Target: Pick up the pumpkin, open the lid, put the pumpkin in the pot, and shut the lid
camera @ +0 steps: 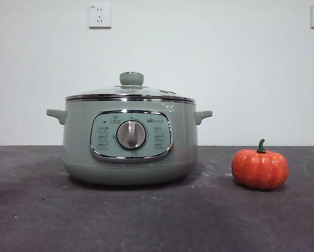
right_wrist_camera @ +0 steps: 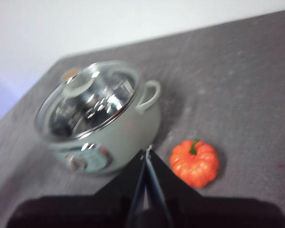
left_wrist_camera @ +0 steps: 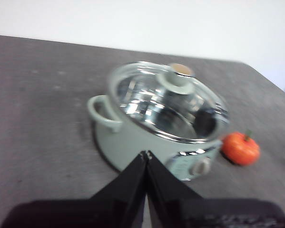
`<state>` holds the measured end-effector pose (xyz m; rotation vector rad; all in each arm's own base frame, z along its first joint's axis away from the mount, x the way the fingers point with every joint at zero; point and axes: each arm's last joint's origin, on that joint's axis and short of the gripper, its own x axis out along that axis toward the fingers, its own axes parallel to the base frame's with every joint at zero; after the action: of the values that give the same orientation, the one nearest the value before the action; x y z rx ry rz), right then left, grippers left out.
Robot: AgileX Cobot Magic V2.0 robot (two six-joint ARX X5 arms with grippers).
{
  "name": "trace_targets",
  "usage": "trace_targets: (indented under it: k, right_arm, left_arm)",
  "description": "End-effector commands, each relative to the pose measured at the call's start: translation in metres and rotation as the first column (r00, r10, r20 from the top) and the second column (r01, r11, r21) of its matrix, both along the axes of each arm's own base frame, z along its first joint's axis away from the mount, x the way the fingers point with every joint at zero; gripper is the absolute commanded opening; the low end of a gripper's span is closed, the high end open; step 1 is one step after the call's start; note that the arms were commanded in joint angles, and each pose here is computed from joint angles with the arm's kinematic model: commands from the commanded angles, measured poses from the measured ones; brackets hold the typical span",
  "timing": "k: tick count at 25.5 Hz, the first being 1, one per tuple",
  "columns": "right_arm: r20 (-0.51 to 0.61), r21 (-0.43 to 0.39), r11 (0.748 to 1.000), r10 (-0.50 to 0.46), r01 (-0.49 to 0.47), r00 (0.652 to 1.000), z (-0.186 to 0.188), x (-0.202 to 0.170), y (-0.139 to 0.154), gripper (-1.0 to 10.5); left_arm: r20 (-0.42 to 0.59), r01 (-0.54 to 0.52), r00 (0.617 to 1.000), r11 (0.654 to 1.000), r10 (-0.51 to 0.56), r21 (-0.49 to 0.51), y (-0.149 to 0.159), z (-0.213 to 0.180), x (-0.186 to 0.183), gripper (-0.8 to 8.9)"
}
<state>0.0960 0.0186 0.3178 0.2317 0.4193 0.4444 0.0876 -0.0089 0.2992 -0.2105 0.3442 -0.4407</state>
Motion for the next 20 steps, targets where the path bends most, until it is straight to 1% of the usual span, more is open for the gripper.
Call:
trace_targets:
  k: [1, 4, 6, 9, 14, 15, 16, 17, 18, 19, 20]
  right_arm:
    - [-0.005, -0.098, 0.99, 0.098, -0.099, 0.995, 0.021, 0.002, 0.002, -0.1]
    - [-0.062, -0.131, 0.978, 0.152, -0.159, 0.986, 0.037, 0.005, 0.003, -0.1]
    - [-0.102, -0.145, 0.966, 0.2, -0.214, 0.974, 0.046, 0.007, 0.004, -0.1]
    - [-0.164, -0.171, 0.952, 0.226, -0.254, 0.96, 0.051, 0.008, 0.005, -0.1]
    - [-0.192, -0.17, 0.946, 0.245, -0.278, 0.95, 0.052, 0.012, 0.007, -0.1]
    - [-0.192, -0.17, 0.946, 0.244, -0.277, 0.95, 0.052, 0.012, 0.007, 0.1]
    - [-0.191, -0.17, 0.946, 0.244, -0.277, 0.951, 0.052, 0.012, 0.007, 0.1]
    - [-0.185, -0.171, 0.946, 0.244, -0.276, 0.952, 0.052, 0.013, 0.007, 0.8]
    - [-0.179, -0.171, 0.946, 0.244, -0.275, 0.953, 0.053, 0.013, 0.007, 2.5]
    - [-0.179, -0.169, 0.947, 0.243, -0.273, 0.953, 0.053, 0.013, 0.007, 4.7]
    - [-0.183, -0.163, 0.949, 0.24, -0.27, 0.953, 0.053, 0.013, 0.007, 6.6]
  left_arm:
    - [0.012, 0.087, 0.996, 0.994, -0.088, 0.06, -0.001, 0.013, 0.001, -0.08]
    - [-0.016, 0.156, 0.988, 0.985, -0.156, 0.074, -0.003, 0.026, 0.002, -0.08]
    - [-0.037, 0.199, 0.98, 0.976, -0.196, 0.085, -0.003, 0.033, 0.002, -0.08]
    - [-0.07, 0.244, 0.969, 0.966, -0.238, 0.089, -0.004, 0.04, 0.001, -0.08]
    - [-0.087, 0.257, 0.964, 0.962, -0.25, 0.094, -0.005, 0.045, -0.001, -0.07]
    - [-0.088, 0.258, 0.964, 0.962, -0.25, 0.094, -0.005, 0.045, -0.001, 0.0]
    - [-0.088, 0.257, 0.964, 0.962, -0.25, 0.093, -0.005, 0.045, -0.001, 0.3]
    - [-0.09, 0.256, 0.965, 0.962, -0.248, 0.09, -0.005, 0.045, -0.001, 2.01]
    - [-0.09, 0.256, 0.965, 0.962, -0.248, 0.09, -0.005, 0.045, -0.001, 4.87]
    - [-0.089, 0.255, 0.965, 0.963, -0.247, 0.091, -0.005, 0.045, -0.001, 7.32]
    - [-0.09, 0.255, 0.965, 0.963, -0.247, 0.091, -0.005, 0.045, -0.001, 8.22]
